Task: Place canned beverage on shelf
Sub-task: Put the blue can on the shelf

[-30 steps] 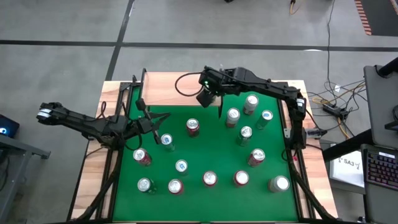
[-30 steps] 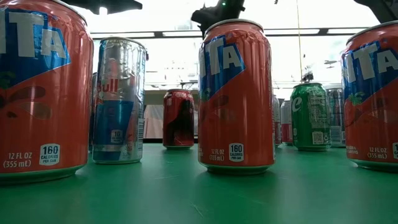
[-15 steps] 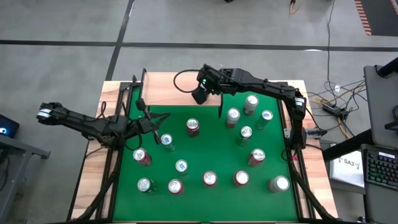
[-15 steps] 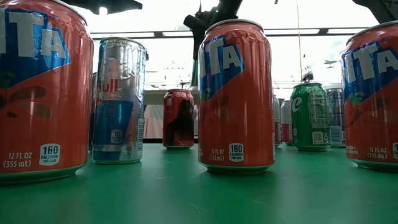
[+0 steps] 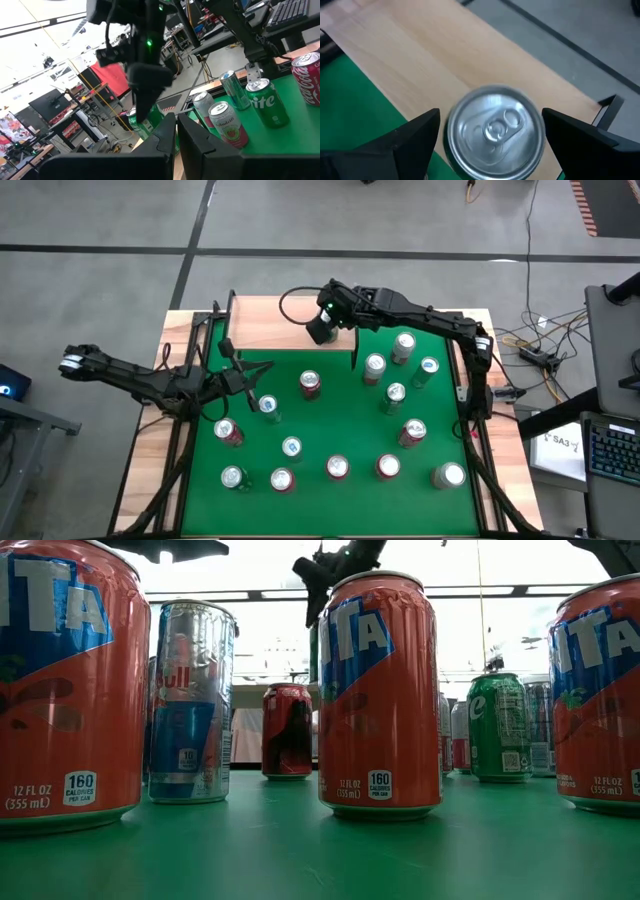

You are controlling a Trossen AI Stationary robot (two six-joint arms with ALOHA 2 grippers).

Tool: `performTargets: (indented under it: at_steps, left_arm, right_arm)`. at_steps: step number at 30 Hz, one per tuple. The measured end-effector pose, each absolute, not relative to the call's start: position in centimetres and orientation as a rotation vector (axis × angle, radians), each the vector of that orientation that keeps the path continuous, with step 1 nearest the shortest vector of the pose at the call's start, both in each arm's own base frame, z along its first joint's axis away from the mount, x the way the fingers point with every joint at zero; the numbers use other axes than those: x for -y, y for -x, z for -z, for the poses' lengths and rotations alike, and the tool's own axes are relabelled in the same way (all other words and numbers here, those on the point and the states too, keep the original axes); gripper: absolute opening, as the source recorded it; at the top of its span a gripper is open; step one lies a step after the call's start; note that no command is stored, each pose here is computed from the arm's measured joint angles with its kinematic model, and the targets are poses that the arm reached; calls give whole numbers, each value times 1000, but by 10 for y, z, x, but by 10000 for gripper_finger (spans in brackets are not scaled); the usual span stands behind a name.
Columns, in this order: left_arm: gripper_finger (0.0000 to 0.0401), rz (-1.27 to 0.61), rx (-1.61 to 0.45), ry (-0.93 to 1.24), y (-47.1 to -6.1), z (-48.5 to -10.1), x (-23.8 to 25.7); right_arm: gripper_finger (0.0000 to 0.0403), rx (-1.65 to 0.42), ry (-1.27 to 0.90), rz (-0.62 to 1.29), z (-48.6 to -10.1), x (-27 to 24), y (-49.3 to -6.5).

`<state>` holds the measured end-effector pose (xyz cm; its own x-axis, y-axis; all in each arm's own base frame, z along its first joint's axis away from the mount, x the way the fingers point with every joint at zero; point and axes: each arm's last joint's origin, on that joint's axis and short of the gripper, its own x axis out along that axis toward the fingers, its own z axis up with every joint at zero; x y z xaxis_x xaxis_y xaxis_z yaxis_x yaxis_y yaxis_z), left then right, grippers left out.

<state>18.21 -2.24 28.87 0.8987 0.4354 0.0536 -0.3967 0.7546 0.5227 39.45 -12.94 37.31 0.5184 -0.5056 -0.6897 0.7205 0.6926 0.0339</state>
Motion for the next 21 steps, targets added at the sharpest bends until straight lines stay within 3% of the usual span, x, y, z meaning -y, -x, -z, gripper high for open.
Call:
performTargets:
  at_steps: [6,12,16,21]
  left_arm:
    - [3,-454,-73,-553,-182,-289,22]
    - [3,-454,-73,-553,-182,-289,22]
    - [3,-454,-67,-528,-182,-289,22]
    - [3,-451,-70,-485,-182,-287,22]
  right_arm:
    - [338,-621,-296,723,-406,127,-388]
    - [323,-704,-203,761,-421,124,-371]
    - [288,-852,-78,997,-413,124,-351]
    - [214,-974,-63,1040,-393,123,-347]
